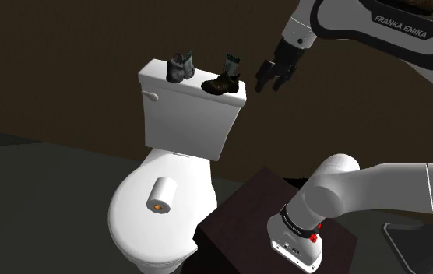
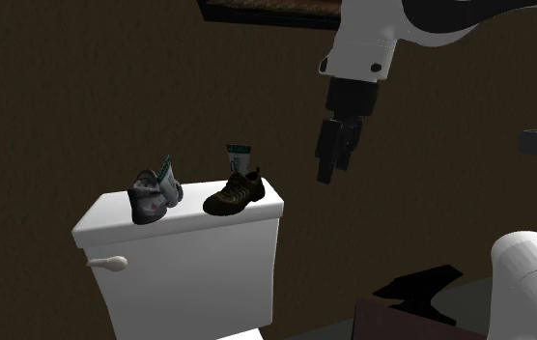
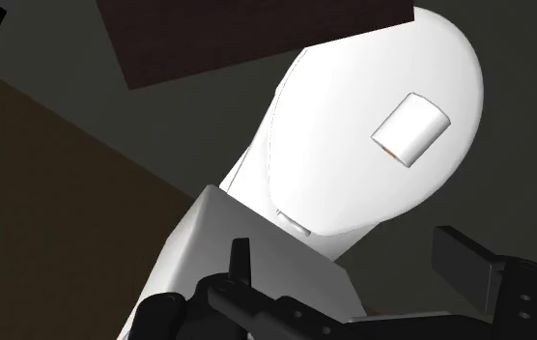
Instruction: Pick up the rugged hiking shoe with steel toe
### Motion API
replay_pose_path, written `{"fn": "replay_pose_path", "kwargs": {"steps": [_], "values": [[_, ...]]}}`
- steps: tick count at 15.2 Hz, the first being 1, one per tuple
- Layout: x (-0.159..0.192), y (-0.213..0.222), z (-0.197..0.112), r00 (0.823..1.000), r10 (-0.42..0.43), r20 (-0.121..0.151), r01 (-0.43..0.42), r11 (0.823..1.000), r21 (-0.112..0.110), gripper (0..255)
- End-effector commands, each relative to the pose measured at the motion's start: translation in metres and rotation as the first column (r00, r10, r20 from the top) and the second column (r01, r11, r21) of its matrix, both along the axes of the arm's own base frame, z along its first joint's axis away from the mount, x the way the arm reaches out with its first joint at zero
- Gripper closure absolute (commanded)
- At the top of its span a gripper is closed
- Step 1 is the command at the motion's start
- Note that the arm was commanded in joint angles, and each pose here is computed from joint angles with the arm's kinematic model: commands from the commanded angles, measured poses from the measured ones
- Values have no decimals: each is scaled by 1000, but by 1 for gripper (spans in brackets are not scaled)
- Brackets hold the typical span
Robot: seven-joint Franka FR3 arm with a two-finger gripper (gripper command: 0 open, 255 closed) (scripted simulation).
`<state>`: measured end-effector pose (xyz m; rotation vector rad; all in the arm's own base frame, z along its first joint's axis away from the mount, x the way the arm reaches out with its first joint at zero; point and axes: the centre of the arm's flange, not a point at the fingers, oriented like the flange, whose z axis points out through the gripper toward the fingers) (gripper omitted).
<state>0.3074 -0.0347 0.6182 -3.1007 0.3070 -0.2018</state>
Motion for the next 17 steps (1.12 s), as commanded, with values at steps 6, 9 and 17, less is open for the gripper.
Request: {"fn": "replay_pose_path", "kwargs": {"steps": [6,9,17], "values": [[62,-23,-4,1000,-18,-9,18,1000,-11,0],[99,-38,-6,999,-29,-14,29,999,-18,0],[197,-79,-14,998,-58,-27,57,998,-36,0]]}}
